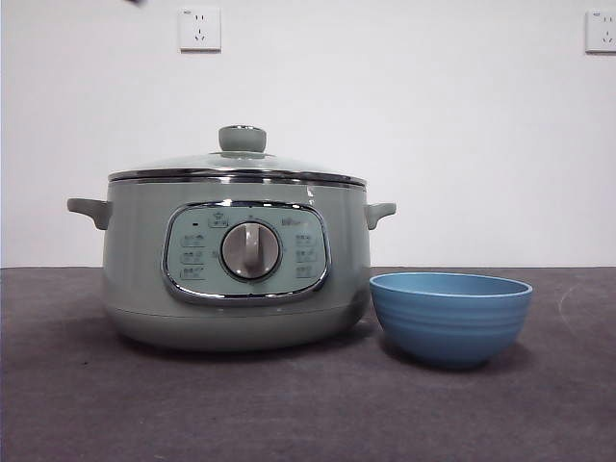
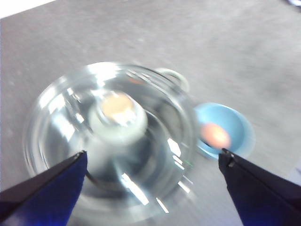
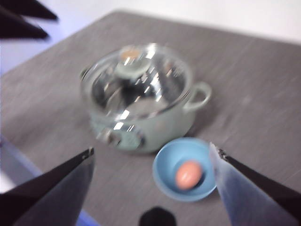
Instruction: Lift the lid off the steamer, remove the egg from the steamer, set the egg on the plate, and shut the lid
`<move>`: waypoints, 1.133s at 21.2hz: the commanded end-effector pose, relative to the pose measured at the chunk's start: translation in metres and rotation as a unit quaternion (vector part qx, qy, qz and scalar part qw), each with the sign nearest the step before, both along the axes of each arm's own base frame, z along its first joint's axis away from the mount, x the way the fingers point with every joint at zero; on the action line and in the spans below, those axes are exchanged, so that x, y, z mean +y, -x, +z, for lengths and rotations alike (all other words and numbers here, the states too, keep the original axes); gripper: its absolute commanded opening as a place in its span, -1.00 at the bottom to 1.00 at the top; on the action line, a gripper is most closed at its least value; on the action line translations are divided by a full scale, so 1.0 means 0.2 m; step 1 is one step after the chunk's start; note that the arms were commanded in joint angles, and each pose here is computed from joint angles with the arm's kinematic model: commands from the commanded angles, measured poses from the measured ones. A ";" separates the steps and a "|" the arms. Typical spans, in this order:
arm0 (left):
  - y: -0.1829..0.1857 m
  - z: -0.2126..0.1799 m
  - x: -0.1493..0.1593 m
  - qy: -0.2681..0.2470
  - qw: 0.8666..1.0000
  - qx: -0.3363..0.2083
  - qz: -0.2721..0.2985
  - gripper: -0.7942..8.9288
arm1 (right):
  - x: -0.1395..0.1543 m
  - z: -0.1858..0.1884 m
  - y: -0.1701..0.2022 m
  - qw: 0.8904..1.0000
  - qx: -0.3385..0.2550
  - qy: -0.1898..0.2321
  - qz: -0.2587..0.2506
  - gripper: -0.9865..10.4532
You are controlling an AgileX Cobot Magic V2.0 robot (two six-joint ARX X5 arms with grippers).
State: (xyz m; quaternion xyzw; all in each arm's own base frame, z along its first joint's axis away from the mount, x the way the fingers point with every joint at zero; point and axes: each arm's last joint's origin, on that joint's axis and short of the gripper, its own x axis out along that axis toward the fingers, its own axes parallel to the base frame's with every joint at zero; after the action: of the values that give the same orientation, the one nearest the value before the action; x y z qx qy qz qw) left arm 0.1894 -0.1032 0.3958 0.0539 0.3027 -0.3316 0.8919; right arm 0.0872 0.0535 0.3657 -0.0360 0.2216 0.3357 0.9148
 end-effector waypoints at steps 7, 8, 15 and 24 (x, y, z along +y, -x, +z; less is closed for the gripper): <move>0.35 0.05 0.17 -0.003 0.999 0.042 0.001 0.12 | 0.05 -0.09 -0.03 0.989 0.129 0.007 0.076 -0.12; 0.37 0.05 0.18 -0.002 0.999 0.048 0.004 0.12 | 0.05 -0.10 -0.03 0.987 0.138 0.009 0.076 -0.12; 0.44 0.04 0.21 -0.009 0.997 0.080 -0.004 -0.84 | 0.06 -0.13 -0.05 0.981 0.177 0.027 0.074 -0.86; 0.44 0.03 0.22 -0.012 0.996 0.083 -0.002 -0.85 | 0.06 -0.14 -0.05 0.981 0.178 0.030 0.070 -0.82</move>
State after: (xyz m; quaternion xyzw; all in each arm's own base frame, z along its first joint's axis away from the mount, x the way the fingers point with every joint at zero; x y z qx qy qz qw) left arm 0.1007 -0.0596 0.4037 0.0405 0.3773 -0.3341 0.8628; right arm 0.0977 0.0648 0.3387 -0.0208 0.3875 0.3941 0.8331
